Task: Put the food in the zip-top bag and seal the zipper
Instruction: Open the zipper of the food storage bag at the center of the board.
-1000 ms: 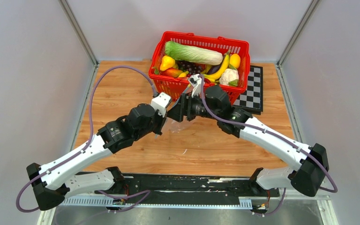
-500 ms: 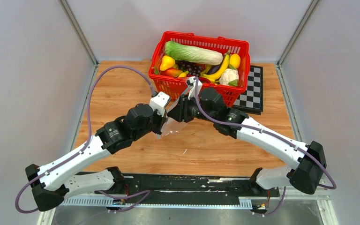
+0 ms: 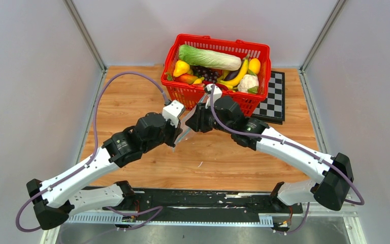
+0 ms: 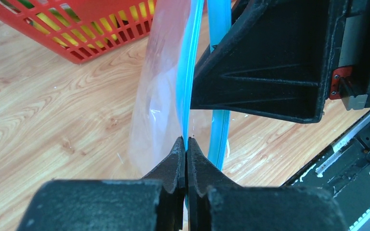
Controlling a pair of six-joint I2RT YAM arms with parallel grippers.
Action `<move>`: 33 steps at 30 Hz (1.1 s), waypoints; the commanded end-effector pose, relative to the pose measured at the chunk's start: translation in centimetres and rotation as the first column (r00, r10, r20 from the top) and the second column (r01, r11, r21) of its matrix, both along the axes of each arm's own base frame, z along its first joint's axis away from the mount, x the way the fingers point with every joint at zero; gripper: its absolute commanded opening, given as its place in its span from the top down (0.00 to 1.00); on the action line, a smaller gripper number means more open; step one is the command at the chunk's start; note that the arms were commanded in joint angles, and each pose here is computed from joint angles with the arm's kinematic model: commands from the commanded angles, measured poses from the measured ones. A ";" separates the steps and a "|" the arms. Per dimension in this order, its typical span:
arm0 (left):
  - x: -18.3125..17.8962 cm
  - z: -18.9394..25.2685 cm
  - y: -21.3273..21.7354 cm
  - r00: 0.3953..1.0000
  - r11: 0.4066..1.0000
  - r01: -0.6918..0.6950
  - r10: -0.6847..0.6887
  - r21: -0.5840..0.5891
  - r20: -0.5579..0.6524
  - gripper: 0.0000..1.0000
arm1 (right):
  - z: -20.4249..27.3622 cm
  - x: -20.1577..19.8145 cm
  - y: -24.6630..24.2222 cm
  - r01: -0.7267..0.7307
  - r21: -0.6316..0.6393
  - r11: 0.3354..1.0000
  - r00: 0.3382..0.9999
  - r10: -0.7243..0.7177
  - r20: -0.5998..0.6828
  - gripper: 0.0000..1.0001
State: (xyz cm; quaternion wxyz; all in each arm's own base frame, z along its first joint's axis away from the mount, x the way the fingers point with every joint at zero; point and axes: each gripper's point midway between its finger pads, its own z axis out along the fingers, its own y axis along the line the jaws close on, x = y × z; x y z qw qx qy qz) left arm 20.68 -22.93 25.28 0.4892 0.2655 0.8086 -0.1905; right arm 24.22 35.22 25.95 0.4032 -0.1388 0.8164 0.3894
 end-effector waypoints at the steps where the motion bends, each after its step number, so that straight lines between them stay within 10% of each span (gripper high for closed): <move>1: -0.1 1.0 -1.1 1.000 0.999 0.022 -0.022 -0.049 -0.002 1.00 | 2.8 0.8 0.7 0.017 0.067 0.998 0.998 -0.021 0.055 0.70; 11: 1.0 1.4 2.0 0.990 0.991 -0.133 0.133 -0.019 0.041 1.00 | 0.6 2.0 -1.9 0.142 -0.042 0.989 0.988 -0.139 0.069 1.00; 23: 1.9 1.3 -1.6 0.998 1.000 -0.024 0.025 -0.019 0.050 0.59 | 2.8 -2.5 1.0 -0.153 0.062 0.986 0.987 0.150 0.050 1.00; 29: 2.5 0.3 -1.6 0.998 0.999 -0.037 0.036 0.021 0.055 0.64 | 2.9 -3.5 1.0 -0.211 0.052 0.976 0.977 0.208 0.053 1.00; 33: 3.2 1.0 -0.1 0.989 0.992 -0.123 0.120 0.027 0.091 0.96 | 2.6 -3.3 0.4 -0.194 0.019 0.981 0.980 0.192 0.050 1.00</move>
